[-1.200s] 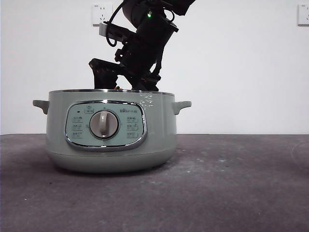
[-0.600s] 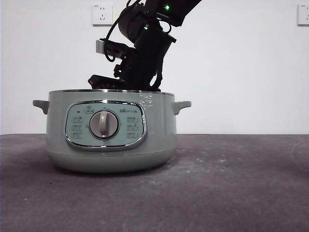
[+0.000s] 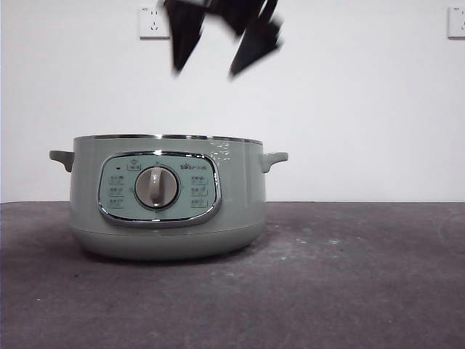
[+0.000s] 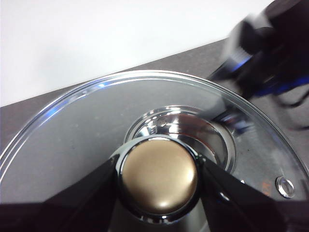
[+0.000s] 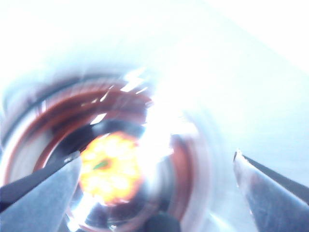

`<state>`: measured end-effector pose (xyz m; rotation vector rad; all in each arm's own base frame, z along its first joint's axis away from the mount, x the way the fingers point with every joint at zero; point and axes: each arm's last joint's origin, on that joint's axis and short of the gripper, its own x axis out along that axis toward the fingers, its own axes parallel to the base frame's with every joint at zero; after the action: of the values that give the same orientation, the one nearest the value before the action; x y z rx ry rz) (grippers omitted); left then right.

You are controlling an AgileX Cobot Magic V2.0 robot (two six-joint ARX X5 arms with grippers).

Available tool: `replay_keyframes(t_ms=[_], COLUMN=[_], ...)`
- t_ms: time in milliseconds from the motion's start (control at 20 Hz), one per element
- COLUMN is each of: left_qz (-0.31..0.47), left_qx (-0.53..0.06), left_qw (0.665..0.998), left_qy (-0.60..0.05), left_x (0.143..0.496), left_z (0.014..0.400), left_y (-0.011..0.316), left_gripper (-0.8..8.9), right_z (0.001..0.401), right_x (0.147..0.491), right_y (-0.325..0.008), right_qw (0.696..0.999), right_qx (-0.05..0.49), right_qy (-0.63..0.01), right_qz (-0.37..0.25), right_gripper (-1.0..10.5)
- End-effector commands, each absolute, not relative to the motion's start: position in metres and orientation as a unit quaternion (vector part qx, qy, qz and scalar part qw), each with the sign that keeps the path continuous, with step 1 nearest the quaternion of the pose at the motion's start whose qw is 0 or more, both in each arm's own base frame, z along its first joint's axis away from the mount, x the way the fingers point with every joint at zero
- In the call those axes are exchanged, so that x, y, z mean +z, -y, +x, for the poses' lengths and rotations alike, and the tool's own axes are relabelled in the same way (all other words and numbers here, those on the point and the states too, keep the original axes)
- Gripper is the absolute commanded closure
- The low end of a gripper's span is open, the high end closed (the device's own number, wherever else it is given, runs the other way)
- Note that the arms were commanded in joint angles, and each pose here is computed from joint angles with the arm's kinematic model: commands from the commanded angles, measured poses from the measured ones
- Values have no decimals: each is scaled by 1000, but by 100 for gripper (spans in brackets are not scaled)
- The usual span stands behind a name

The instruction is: Pick up the pumpkin,open the lid,put the pumpkin in the pot,close the lid

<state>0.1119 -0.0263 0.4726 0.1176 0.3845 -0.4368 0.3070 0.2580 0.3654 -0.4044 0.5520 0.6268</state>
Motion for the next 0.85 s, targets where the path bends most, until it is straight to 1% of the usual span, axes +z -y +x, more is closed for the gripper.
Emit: replay_keyframes(t_ms=[50,100,200,350,500,700,850], left_qz=[53,53,55,59,66,80,93], left_qx=[-244,-249,-258,-281,-297,-318,-313], left_qw=[953,951,948,940,930,918,916], left_qy=[-170,-176,-176,-184,-205,-225,-234], left_x=[478,476,474,465,453,436,424], left_z=[127,138,159,193,215,242,259], left_y=[32,36,43,60,74,96,112], left_gripper=[822,822,822,822,822,822,822], right_z=[279,263,236,202,184,168,160], right_x=[409,429,454,476,482,485,485], right_y=[-229,-214,-192,-164,-150,-138,-132], right_qw=[914,921,927,929,927,916,913], right_qx=[288,287,290,292,296,318,321], right_qy=[-240,-222,-202,-193,-200,-217,-227], right_qz=[-153,-144,-128,-121,-119,-109,-112], right_gripper=[349,349,349,349,350,350,350])
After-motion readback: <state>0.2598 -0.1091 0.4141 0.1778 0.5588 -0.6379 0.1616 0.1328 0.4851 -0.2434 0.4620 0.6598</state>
